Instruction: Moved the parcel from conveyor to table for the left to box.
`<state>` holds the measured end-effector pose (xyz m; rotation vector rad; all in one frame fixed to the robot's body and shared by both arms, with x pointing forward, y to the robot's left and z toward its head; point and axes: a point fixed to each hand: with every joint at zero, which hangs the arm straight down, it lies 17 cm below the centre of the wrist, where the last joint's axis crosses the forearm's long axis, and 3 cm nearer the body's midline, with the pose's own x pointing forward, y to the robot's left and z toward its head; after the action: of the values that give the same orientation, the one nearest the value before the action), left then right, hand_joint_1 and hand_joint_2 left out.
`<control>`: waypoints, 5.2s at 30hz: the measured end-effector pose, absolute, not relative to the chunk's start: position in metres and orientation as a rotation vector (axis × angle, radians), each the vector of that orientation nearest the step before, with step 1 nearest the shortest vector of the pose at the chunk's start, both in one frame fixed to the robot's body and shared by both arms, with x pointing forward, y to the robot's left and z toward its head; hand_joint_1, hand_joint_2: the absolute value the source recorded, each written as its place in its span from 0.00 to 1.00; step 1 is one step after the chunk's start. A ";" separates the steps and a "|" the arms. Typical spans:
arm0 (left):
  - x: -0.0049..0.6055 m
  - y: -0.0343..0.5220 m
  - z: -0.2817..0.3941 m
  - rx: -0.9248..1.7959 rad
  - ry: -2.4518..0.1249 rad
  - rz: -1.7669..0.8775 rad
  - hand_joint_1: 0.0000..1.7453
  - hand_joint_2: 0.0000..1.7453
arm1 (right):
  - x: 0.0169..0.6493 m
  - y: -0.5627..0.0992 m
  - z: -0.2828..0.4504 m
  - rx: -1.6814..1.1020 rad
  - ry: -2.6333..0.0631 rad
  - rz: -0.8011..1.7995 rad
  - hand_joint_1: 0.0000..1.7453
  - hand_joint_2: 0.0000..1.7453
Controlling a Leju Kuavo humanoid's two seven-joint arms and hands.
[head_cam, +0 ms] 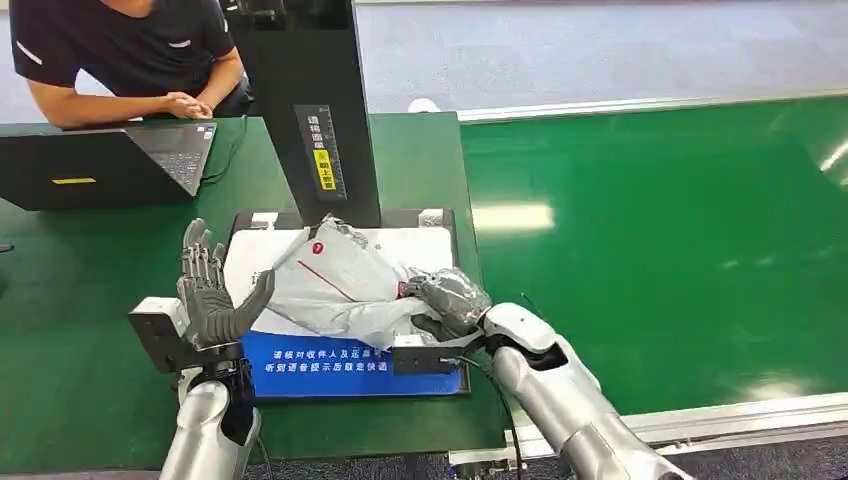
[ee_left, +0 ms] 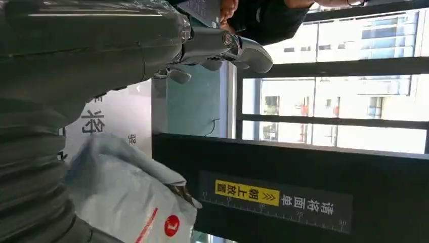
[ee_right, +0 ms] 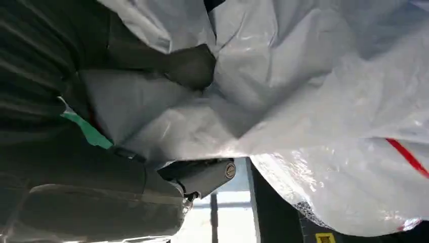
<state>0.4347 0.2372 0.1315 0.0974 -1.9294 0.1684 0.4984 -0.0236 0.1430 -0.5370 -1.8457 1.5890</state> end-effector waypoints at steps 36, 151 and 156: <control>0.416 0.245 0.110 0.102 -1.885 0.184 0.00 1.00 | 0.438 -0.017 0.266 0.369 -2.274 0.925 0.00 1.00; 0.468 0.359 0.006 1.250 -1.000 -0.942 1.00 1.00 | 0.445 -0.269 0.220 -0.016 -2.084 0.101 0.00 1.00; 0.442 0.430 0.011 1.367 -0.921 -0.834 1.00 1.00 | 0.442 -0.270 0.219 -0.019 -2.083 0.097 0.00 1.00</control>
<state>0.4425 0.4296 0.0109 1.3669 -0.9212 -0.8336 0.4417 -0.2702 0.2191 -0.0194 -2.0833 0.0966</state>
